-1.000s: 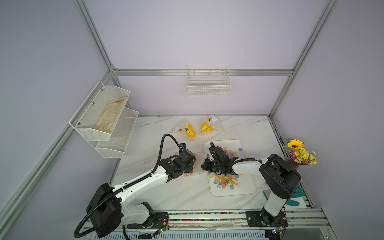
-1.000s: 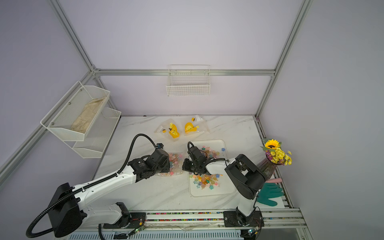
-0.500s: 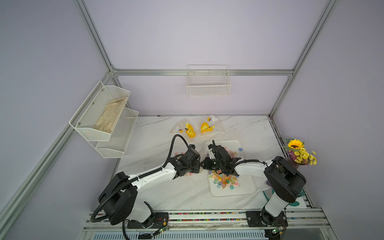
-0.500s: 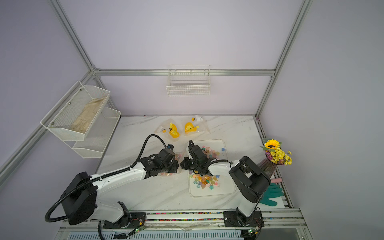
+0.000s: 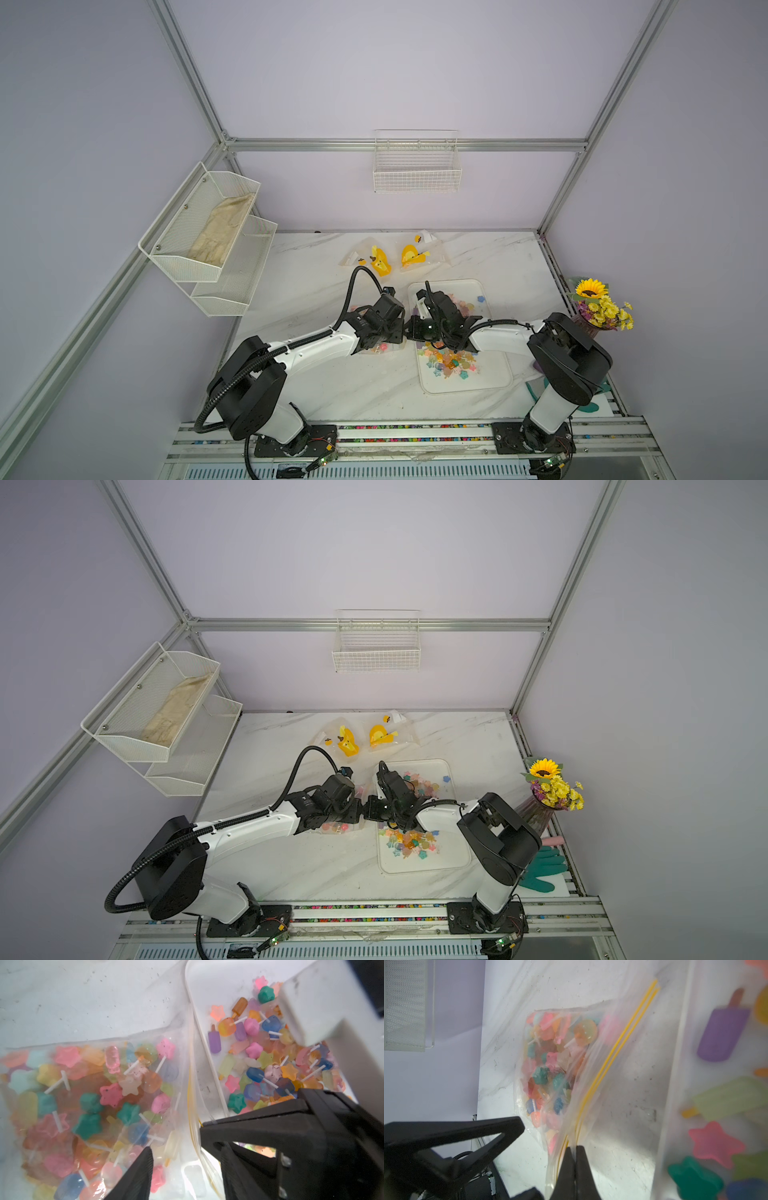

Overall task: Pour candies out of the ziploc bag
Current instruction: Open the ziploc bag at the center of the board.

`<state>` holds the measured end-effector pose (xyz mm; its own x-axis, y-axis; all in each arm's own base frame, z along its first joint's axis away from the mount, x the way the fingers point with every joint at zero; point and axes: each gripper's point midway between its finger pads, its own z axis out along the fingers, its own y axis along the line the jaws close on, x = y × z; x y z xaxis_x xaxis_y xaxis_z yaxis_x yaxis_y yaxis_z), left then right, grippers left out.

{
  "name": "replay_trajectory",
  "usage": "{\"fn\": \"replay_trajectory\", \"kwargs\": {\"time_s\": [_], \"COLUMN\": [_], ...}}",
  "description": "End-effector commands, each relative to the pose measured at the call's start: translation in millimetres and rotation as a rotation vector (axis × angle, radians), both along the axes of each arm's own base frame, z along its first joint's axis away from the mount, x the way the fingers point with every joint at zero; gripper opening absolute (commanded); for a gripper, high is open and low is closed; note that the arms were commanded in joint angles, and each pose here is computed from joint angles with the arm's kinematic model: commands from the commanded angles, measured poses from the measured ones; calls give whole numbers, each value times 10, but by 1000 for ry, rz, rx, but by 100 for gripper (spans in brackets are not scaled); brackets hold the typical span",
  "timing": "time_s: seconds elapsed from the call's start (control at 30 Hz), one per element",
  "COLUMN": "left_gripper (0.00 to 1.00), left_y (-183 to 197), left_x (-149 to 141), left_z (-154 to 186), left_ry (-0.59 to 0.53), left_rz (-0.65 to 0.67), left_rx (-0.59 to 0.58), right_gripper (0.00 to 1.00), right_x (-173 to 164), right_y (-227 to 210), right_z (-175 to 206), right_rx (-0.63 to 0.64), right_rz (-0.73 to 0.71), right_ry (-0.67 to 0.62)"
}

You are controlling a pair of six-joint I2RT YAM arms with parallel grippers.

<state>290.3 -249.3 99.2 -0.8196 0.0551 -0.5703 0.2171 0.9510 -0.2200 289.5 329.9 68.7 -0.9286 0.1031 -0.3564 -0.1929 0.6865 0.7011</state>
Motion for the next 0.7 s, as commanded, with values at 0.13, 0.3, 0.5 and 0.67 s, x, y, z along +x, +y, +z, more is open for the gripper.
{"fn": "replay_trajectory", "kwargs": {"time_s": [0.13, 0.3, 0.5, 0.67], "left_gripper": [50, 48, 42, 37], "left_y": [-186, -230, -210, -172], "left_x": [234, 287, 342, 409], "left_z": [275, 172, 91, 36], "left_ry": [-65, -46, -34, -26], "left_rz": [10, 9, 22, 38], "left_rx": [-64, -42, -14, 9], "right_gripper": [0, 0, 0, 0], "right_x": [-24, -25, -40, -50], "right_y": [-3, -12, -17, -25], "right_z": [47, 53, 57, 55], "right_rx": [24, 21, 25, 23], "right_rz": [5, 2, 4, 4], "right_ry": [-6, -8, -6, -4]}}
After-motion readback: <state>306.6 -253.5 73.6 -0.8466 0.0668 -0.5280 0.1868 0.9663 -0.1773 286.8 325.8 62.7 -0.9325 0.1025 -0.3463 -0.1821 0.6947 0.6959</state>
